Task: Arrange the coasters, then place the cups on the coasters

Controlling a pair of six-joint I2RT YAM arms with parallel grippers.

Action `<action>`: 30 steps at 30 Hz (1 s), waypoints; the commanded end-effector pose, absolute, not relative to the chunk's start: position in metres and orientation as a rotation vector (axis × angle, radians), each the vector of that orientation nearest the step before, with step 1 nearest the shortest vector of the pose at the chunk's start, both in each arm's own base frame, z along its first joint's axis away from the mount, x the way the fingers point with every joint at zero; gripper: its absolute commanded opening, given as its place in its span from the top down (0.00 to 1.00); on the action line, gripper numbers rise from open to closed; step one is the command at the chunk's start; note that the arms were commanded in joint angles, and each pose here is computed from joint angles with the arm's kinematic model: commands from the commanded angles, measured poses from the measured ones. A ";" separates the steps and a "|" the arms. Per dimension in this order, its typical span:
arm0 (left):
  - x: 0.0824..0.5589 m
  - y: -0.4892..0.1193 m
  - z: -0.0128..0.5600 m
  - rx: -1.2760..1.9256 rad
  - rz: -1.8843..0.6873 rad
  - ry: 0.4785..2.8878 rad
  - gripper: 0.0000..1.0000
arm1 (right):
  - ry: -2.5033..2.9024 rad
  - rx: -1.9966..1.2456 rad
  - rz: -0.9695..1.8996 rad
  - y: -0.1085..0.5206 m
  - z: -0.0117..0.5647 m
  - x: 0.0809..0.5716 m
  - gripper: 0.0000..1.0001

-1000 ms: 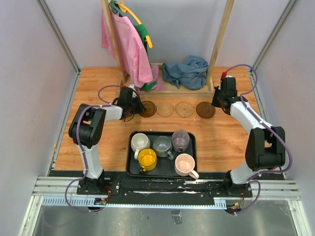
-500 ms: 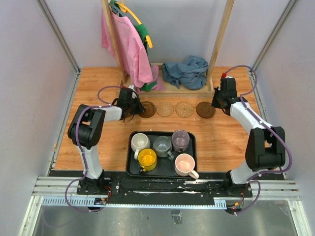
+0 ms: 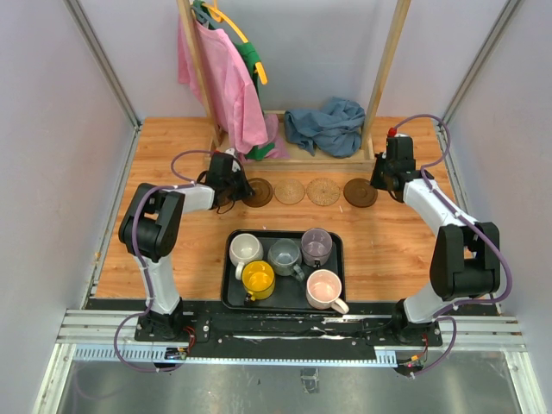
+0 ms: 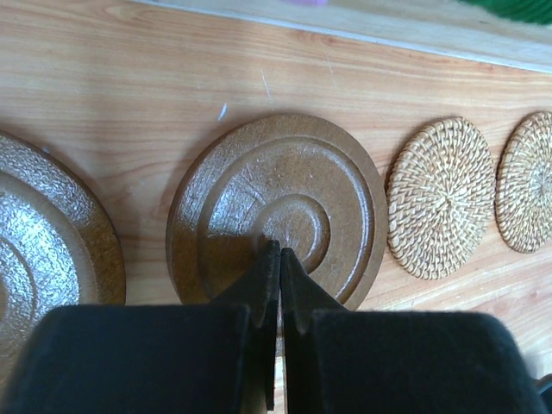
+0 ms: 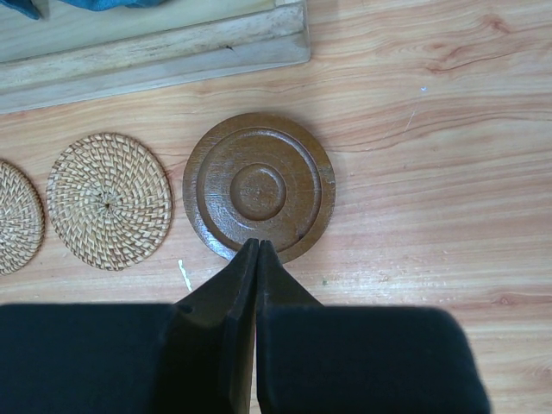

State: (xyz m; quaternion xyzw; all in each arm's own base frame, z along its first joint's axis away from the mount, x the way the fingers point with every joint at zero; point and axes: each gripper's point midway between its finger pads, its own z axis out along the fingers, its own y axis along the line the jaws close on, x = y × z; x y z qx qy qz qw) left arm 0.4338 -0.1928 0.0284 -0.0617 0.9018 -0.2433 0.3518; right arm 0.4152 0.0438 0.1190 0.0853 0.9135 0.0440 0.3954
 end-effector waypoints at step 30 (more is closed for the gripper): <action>0.404 -0.131 0.139 -0.291 -0.489 2.032 0.93 | 2.170 0.390 -0.166 -0.015 0.173 0.372 0.02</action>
